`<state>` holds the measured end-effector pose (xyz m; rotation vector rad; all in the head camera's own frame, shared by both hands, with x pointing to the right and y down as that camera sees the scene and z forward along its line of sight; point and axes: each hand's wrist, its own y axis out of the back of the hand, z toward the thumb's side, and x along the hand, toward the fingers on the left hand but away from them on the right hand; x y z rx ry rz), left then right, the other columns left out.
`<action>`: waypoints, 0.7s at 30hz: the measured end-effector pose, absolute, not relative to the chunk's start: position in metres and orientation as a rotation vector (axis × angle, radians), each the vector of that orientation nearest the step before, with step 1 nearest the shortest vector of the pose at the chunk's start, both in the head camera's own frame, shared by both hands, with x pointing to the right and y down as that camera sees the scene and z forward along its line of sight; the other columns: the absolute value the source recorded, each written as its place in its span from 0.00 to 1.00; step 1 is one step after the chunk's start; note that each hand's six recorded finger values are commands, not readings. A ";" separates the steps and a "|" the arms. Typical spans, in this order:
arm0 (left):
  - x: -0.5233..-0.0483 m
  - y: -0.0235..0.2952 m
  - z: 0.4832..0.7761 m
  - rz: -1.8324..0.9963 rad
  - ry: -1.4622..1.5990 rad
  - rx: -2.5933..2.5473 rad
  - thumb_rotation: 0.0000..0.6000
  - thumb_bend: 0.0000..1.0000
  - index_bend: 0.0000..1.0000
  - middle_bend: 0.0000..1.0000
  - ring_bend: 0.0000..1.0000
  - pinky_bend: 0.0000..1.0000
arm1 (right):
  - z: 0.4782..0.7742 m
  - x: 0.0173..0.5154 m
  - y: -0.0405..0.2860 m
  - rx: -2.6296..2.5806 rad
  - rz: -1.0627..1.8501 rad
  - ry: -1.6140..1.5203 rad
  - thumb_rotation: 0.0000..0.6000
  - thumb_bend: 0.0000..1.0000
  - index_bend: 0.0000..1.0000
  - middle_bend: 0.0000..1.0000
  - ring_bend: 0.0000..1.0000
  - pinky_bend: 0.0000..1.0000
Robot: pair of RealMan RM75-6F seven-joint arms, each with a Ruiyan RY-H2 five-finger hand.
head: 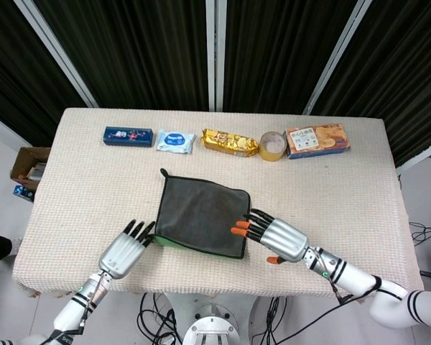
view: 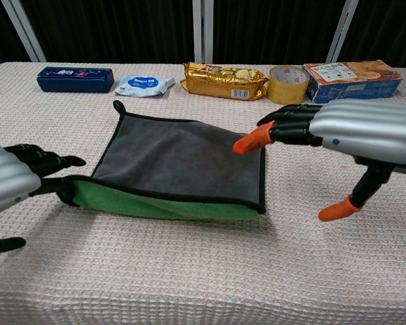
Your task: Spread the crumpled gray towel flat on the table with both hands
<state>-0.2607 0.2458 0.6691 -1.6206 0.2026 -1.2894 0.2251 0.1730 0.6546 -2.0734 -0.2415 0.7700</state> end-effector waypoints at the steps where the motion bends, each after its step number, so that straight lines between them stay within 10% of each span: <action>1: -0.264 0.243 0.666 -1.301 0.216 -1.614 1.00 0.17 0.14 0.03 0.11 0.15 | 0.651 0.230 0.168 -2.065 0.783 -0.264 1.00 0.00 0.11 0.10 0.00 0.00; 21: -0.298 0.221 0.632 -1.553 0.316 -1.686 1.00 0.17 0.15 0.03 0.11 0.15 | 0.648 0.271 0.119 -2.023 0.947 -0.501 1.00 0.10 0.14 0.13 0.00 0.00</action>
